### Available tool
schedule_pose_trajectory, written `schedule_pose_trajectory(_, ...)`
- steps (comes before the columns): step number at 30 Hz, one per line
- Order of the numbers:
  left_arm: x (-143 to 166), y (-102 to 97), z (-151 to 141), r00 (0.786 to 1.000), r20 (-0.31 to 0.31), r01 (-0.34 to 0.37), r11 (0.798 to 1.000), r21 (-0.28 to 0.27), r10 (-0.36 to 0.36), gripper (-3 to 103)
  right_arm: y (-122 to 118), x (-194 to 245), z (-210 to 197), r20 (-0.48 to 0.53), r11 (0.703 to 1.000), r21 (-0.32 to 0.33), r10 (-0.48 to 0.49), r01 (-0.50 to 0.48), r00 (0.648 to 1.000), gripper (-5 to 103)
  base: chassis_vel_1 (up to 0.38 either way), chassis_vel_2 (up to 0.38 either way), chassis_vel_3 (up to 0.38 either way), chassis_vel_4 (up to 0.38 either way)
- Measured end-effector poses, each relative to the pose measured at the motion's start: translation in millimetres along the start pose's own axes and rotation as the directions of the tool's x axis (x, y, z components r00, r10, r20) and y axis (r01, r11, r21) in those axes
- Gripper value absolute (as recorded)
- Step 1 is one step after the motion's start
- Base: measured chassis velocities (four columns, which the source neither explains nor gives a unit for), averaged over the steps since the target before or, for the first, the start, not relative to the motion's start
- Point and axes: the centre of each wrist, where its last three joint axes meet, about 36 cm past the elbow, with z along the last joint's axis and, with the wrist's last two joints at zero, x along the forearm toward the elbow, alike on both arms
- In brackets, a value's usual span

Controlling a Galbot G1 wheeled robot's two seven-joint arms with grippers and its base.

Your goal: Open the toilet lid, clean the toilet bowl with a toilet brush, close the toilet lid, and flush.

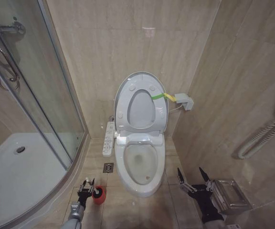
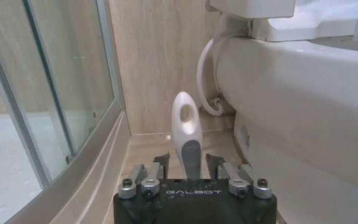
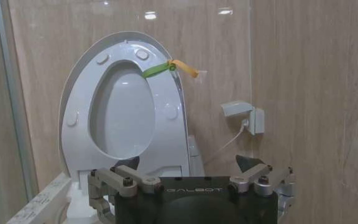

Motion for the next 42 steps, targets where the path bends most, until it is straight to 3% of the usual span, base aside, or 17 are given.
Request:
schedule_pose_trajectory(5, 0, -1.3, 1, 1.0, -0.004, -0.006, 1.0, -0.002, 0.005, 52, 0, 0, 0, 0.0, 1.0, 0.0, 0.0, 0.0, 1.0, 100, 0.0, 0.0, 0.0, 0.0)
schedule_pose_trajectory(6, 0, -1.7, 1, 1.0, -0.005, -0.01, 1.0, -0.003, 0.01, 20, 0, 0, 0, 0.0, 1.0, 0.0, 0.0, 0.0, 1.0, 100, 0.0, 0.0, 0.0, 0.0)
schedule_pose_trajectory(16, 1, 0.8, 3, 1.0, -0.003, -0.025, 1.0, 0.001, 0.025, 19, 0, 0, 0, 0.0, 1.0, 0.0, 0.0, 0.0, 1.0, 100, 0.0, 0.0, 0.0, 0.0)
schedule_pose_trajectory(24, 12, -7.3, -5, 0.998, 0.045, -0.041, 0.998, 0.052, 0.039, 19, 0, 0, 0, 0.0, 1.0, 0.0, 0.0, 0.0, 1.0, 100, 0.0, 0.0, 0.0, 0.0)
schedule_pose_trajectory(33, 48, -9.9, 6, 1.0, -0.001, -0.001, 0.997, 0.074, 0.001, 19, 0, 0, 0, 0.0, 1.0, 0.0, 0.0, 0.0, 1.0, 100, 0.0, 0.0, 0.0, 0.0)
schedule_pose_trajectory(42, 71, 3.9, 14, 0.999, -0.03, 0.037, 0.998, 0.058, -0.036, 19, 0, 0, 0, 0.0, 1.0, 0.0, 0.0, 0.0, 1.0, 100, 0.0, 0.0, 0.0, 0.0)
